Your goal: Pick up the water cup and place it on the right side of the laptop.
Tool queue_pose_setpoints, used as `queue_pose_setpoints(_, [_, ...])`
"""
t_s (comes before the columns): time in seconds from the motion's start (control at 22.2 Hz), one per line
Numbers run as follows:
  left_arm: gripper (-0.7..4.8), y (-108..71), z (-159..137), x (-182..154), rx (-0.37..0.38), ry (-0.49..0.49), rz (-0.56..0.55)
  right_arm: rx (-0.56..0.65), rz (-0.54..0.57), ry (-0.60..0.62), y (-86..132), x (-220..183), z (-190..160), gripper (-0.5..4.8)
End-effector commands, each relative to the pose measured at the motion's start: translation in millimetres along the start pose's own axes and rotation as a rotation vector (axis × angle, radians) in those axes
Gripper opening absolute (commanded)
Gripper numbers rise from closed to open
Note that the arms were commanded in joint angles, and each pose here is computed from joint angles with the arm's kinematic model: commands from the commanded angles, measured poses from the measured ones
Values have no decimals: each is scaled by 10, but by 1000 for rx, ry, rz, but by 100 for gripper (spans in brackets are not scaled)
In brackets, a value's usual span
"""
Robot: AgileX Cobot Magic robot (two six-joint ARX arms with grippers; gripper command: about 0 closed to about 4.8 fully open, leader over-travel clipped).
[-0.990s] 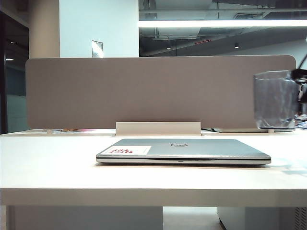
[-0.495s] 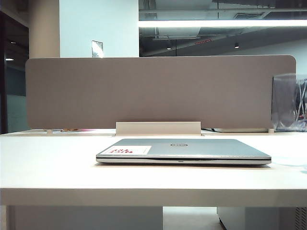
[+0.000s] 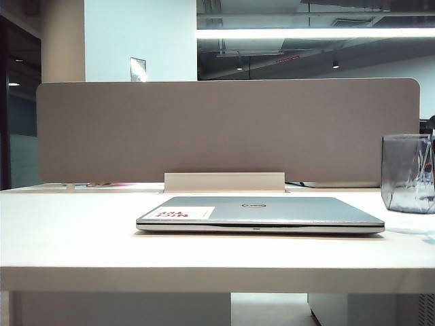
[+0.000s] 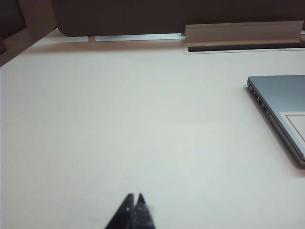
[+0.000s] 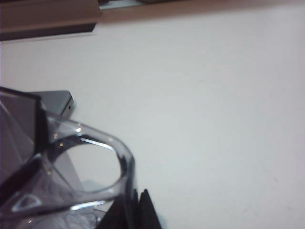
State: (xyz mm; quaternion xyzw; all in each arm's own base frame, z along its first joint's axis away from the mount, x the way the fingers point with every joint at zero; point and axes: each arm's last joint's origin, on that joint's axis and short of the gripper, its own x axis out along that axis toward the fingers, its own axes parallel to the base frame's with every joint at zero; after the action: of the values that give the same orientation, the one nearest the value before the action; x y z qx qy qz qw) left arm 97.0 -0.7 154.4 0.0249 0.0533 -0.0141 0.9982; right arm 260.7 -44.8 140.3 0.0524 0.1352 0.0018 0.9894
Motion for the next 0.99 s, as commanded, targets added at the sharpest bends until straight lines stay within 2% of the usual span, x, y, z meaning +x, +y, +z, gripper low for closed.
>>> queue_pose_setpoints(0.05, [-4,1,23,-3,-3,-15,-3,-9,4,-40,-4,32,10,-1])
queue_pose_setpoints(0.54, [-4,0,21,-2,-3,-15,-3,-15,14,-41,-4,139,-87,-1])
queue_pose_setpoints(0.99, [-4,0,23,-3,-3,-15,-4,-90,29,-31,6,180,-113,-1])
